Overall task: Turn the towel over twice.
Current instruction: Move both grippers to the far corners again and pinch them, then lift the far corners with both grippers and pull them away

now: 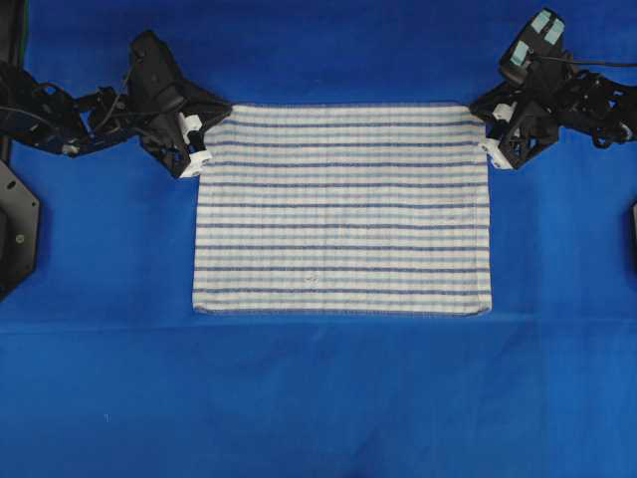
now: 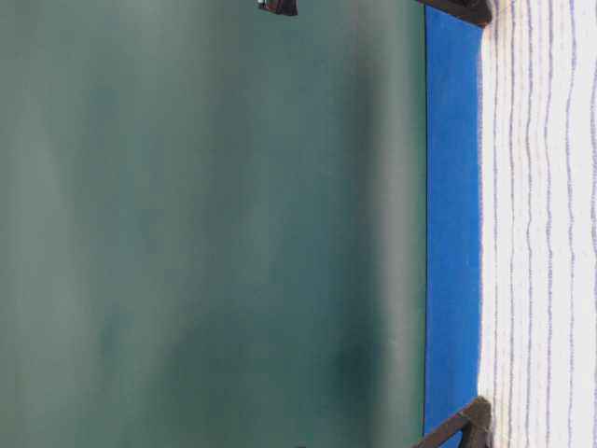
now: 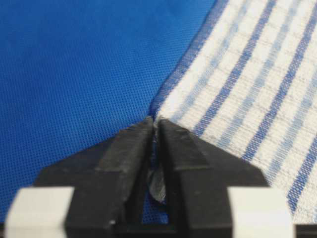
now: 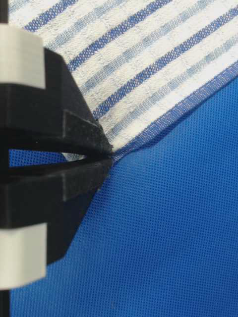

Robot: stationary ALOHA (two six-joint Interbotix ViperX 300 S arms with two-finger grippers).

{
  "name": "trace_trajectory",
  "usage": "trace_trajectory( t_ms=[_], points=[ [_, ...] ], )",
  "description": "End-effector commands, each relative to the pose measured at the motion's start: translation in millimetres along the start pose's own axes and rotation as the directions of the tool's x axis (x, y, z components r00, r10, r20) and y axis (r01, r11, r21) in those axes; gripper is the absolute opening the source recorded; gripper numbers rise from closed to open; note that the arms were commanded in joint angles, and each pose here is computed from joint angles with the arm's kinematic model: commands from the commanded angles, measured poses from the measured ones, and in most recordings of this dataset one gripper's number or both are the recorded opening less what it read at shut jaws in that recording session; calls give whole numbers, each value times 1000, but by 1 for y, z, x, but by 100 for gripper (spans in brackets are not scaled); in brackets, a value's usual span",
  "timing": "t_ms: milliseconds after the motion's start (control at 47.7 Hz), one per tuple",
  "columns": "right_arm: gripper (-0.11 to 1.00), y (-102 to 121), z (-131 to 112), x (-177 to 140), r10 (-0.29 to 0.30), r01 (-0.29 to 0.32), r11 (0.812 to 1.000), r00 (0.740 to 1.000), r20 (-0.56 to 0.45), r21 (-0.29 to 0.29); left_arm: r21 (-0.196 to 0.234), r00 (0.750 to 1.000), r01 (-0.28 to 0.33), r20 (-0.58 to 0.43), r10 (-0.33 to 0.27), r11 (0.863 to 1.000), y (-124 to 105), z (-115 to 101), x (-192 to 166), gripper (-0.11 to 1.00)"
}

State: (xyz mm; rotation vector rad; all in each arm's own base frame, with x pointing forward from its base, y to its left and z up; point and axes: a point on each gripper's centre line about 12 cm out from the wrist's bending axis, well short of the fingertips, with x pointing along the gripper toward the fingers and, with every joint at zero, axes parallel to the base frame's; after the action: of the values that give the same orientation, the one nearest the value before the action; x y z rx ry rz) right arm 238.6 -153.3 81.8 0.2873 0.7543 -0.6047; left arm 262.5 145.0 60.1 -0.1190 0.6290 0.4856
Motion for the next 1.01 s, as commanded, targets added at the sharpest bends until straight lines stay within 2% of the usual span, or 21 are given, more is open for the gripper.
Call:
trace_trajectory(
  t_ms=[0,126,314,461,733,796,901,984],
  points=[
    [5,0,4,0,-1,1,1000,1000,8,3,2,1000,1,0,-1,1000,0,2,0,3],
    [5,0,6,0,0,0,1000,1000,12,8,3,1000,-1,0,1,1000,0,2,-2,3],
    [5,-1,18,-9,-1,0,1000,998,67,17,5,1000,-2,17,2,1000,2,18,-12,3],
    [5,-8,36,-22,-16,11,999,990,141,34,-7,997,-19,73,19,1000,9,44,-27,3],
    [5,-26,81,-67,-59,48,998,948,313,44,-56,970,-91,222,101,994,37,107,-73,3],
    [5,-28,91,-79,-61,52,998,937,344,35,-45,959,-104,262,112,994,41,121,-86,3],
    [5,-28,111,-102,-58,54,998,918,393,20,-3,940,-120,322,115,993,41,139,-104,3],
    [5,-26,127,-123,-46,49,999,899,434,5,8,923,-128,368,116,992,40,151,-117,3]
  ],
)
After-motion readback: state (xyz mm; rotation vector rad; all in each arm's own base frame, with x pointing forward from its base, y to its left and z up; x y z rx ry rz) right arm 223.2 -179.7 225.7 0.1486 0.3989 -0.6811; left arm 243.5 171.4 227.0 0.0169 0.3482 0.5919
